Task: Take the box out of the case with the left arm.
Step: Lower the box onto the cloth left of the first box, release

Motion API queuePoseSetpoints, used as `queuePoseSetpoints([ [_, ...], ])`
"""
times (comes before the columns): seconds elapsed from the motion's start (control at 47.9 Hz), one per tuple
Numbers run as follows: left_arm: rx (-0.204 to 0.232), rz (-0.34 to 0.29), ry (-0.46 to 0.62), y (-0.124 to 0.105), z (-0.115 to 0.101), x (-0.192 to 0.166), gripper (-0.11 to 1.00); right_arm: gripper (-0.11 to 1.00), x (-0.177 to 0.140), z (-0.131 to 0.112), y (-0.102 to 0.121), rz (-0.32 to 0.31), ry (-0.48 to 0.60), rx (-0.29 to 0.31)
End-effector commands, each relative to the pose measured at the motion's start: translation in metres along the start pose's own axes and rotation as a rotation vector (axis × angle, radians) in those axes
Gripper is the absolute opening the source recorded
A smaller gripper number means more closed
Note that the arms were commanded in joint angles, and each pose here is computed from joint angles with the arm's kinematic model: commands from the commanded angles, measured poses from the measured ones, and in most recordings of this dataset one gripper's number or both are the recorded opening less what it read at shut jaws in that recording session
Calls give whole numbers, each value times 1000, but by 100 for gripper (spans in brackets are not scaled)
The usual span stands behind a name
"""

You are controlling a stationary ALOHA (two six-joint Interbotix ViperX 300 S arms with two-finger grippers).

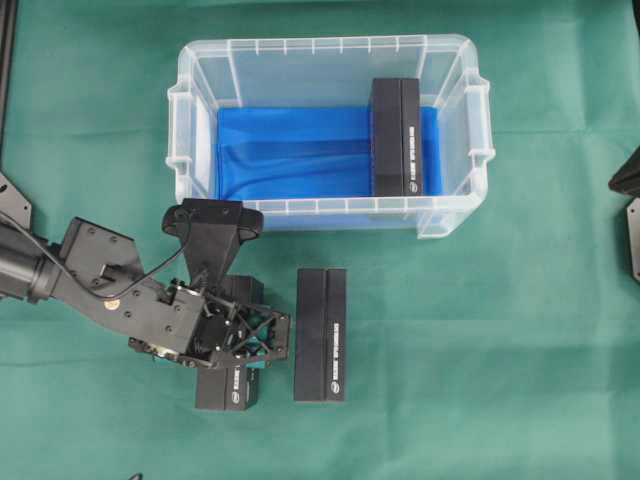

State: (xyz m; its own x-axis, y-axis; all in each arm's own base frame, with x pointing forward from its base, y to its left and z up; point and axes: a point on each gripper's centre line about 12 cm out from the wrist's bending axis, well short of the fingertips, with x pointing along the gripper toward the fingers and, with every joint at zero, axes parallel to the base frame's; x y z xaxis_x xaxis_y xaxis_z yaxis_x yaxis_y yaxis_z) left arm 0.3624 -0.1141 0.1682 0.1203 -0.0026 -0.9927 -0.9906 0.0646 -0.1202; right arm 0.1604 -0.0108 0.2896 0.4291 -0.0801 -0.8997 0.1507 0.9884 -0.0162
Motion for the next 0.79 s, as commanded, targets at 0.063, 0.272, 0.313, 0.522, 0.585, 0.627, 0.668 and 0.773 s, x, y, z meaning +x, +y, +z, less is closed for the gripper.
queuePoseSetpoints([
  [0.063, 1, -27, 12, 0, -2, -9, 60, 7, -6, 6, 0, 2, -24, 7],
  [0.272, 2, -45, 18, -2, -3, -10, 60, 7, -6, 6, 0, 2, -24, 7],
  [0.313, 2, -45, 18, -2, -3, -10, 60, 7, -6, 6, 0, 2, -24, 6],
  [0.522, -6, -50, 20, -4, -3, -12, 60, 7, -7, 7, 0, 2, -26, 8],
  [0.585, -8, -56, 22, -4, -3, -13, 63, 7, -7, 7, 0, 2, -26, 8],
  [0.627, -9, -59, 23, -4, -3, -14, 72, 7, -7, 7, 0, 2, -26, 8],
  [0.668, -7, -60, 24, -5, -3, -15, 83, 7, -7, 7, 0, 2, -27, 8],
  [0.773, -7, -63, 24, -5, -3, -16, 98, 7, -7, 7, 0, 3, -27, 8],
])
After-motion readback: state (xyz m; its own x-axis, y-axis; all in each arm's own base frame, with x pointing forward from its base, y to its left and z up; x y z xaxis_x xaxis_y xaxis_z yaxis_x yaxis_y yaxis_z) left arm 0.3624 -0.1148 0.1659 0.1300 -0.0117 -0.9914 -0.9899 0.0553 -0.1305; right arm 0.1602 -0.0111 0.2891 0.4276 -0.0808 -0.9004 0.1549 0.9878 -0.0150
